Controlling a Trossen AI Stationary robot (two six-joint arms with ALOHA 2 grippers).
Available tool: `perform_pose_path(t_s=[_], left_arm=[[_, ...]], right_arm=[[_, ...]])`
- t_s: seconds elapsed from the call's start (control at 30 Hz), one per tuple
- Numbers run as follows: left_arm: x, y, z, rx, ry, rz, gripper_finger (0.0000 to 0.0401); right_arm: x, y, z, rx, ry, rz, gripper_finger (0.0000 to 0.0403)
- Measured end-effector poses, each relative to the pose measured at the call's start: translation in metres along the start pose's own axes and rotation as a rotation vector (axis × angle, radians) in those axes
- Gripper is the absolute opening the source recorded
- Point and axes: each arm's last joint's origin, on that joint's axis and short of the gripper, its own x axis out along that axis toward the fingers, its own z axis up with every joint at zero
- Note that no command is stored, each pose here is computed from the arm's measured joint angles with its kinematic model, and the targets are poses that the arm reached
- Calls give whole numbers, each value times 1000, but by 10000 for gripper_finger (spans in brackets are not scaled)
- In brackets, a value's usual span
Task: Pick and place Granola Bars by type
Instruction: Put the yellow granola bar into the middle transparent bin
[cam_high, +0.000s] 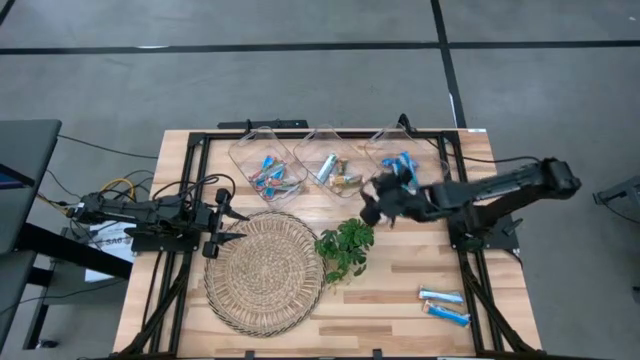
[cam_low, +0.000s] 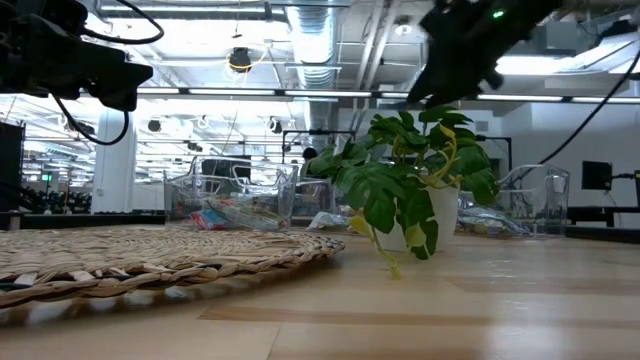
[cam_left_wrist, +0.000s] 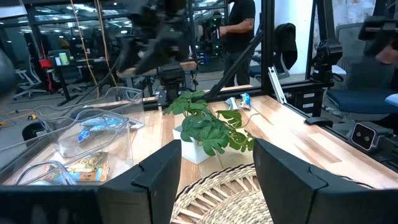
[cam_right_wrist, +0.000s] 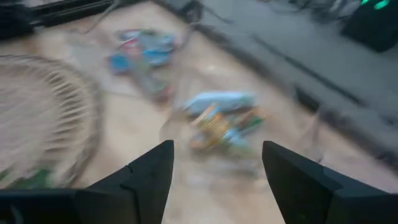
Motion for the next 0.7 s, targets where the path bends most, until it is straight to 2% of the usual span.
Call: perform_pose_path(t_s=[0.13,0.27,0.47,0.7], left_arm=[[0,0,0,0,0,0,194],[0,0,0,0,-1,0,194],[0,0,0,0,0,0,194],[0,0,0,0,0,0,194]], right_arm=[[-22,15,-18,47,55,118,239],[-37,31,-34,80,183,285,239],[-49,54,-56,77,447,517,239],[-62,75,-82,52,762,688,239]])
